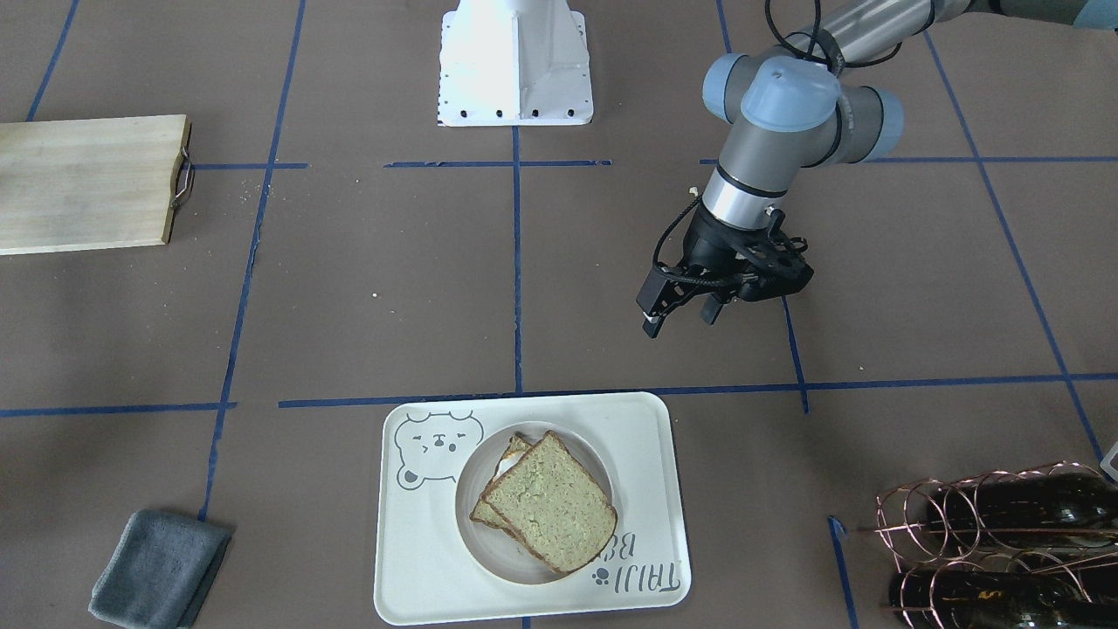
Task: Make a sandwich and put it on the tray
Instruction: 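Release the plate and withdraw the left gripper from the tray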
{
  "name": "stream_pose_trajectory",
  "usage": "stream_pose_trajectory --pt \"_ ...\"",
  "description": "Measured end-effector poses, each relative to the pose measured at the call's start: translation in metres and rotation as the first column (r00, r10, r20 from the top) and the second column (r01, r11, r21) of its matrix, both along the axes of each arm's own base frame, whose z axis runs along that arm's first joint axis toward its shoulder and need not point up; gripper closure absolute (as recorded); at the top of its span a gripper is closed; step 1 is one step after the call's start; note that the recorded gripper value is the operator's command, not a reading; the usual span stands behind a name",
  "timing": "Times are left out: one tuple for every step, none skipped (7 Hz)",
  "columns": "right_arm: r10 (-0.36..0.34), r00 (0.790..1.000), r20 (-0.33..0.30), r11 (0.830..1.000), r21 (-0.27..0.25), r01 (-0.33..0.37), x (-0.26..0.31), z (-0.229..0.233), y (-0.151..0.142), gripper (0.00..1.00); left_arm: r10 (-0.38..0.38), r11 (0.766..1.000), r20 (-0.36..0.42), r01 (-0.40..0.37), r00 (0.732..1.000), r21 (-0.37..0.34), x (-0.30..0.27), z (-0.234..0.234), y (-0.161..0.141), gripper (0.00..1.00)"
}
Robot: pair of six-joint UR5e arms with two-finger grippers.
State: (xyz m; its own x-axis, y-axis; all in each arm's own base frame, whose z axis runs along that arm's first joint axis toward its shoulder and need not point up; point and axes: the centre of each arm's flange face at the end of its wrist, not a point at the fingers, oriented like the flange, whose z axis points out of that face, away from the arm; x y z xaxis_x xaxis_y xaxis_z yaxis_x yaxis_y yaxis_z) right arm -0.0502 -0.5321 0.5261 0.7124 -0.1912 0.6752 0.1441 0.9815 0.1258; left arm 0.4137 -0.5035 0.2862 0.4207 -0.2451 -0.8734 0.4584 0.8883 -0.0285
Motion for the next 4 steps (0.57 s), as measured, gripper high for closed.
stream_pose_trajectory --pt "0.008 1.0 -0.001 1.0 -0.004 -0.008 0.005 0.002 0.001 0.0 0.035 0.995 0.058 -0.04 0.998 0.089 -0.031 0.014 0.007 0.0" --pt "0.017 1.0 -0.002 1.0 -0.012 -0.017 0.01 0.006 0.004 0.0 0.068 0.977 0.15 -0.096 0.986 0.191 -0.071 0.035 0.009 0.0" --pt "0.027 1.0 -0.004 0.999 -0.023 -0.027 0.017 0.013 0.008 0.0 0.089 0.95 0.251 -0.158 0.964 0.27 -0.119 0.06 0.007 0.0" --pt "0.039 0.999 -0.007 0.999 -0.034 -0.04 0.025 0.019 0.012 0.0 0.122 0.911 0.353 -0.246 0.928 0.33 -0.173 0.087 0.003 0.0"
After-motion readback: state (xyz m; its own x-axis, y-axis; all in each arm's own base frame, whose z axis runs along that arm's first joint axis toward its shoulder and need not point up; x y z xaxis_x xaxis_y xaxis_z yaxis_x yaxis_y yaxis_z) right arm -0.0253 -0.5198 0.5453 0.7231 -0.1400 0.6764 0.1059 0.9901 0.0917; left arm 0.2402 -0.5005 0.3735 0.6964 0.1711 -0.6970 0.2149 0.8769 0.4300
